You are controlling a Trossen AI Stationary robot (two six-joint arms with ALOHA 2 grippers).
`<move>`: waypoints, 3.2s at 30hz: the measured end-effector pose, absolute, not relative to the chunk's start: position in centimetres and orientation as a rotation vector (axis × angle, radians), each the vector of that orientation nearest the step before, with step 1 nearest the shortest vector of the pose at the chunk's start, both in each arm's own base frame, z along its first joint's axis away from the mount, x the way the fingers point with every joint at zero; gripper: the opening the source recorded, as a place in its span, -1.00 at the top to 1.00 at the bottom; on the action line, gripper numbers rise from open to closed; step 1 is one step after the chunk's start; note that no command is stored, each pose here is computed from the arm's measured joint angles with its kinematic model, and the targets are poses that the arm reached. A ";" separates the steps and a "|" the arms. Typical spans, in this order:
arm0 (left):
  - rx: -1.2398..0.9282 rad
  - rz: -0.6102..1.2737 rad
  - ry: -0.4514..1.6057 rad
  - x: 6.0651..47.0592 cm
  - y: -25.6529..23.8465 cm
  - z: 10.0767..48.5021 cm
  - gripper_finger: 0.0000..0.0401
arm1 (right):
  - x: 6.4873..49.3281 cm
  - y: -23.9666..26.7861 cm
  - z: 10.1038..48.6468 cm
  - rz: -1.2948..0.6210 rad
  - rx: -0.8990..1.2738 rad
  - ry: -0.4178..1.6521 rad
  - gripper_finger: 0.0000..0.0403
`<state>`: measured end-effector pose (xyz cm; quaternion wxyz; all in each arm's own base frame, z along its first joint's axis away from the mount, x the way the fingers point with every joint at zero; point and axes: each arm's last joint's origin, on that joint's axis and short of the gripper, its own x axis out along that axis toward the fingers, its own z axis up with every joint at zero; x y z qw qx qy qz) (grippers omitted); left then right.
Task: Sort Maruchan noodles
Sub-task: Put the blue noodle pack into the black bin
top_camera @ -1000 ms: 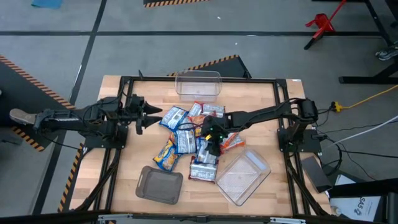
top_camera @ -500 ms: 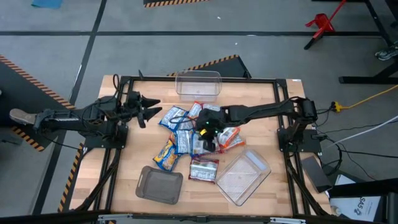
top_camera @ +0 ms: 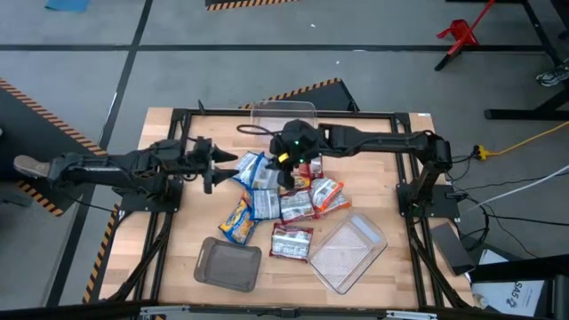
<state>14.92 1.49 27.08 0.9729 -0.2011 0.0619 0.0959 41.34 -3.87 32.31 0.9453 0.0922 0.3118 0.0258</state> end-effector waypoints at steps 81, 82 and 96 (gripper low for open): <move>-0.024 0.028 0.425 16.7 -3.9 31.1 0.31 | 35.2 -3.3 41.0 0.003 0.195 0.393 -0.05; 0.002 0.043 0.452 16.6 -4.3 31.8 0.31 | 35.2 -3.3 41.0 0.011 0.198 0.395 -0.05; 0.080 0.059 0.744 18.0 -14.1 33.4 0.33 | 34.5 -2.9 39.7 0.082 0.263 0.554 -0.05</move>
